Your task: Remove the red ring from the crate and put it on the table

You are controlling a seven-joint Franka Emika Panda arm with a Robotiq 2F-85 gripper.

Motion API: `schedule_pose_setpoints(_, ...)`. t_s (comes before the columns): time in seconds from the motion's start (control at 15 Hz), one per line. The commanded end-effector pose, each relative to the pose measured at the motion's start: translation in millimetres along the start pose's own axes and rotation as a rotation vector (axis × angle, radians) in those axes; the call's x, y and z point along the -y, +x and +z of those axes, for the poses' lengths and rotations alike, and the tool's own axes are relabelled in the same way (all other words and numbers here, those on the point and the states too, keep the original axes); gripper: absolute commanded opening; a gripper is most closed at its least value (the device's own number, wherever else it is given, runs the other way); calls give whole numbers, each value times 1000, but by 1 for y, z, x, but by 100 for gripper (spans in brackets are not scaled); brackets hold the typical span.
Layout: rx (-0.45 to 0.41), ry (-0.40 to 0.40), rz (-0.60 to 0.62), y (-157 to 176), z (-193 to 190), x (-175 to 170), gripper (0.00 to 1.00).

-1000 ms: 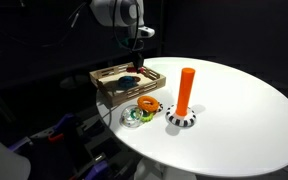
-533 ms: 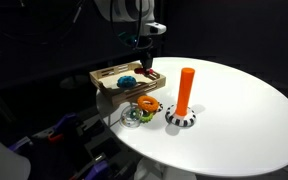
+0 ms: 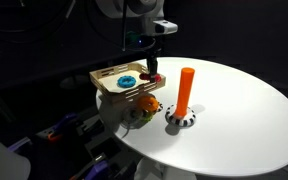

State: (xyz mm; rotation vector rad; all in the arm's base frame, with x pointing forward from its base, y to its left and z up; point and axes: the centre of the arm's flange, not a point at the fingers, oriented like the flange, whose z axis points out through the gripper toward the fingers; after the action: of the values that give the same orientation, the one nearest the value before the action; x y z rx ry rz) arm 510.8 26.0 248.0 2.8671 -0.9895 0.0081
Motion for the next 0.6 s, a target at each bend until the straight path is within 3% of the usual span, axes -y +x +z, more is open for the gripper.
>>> schedule_pose_setpoints(0.0,9,-42,103,-14,-4,-39,9)
schedule_pose_setpoints(0.53,95,-114,188,-24,30,-82,10)
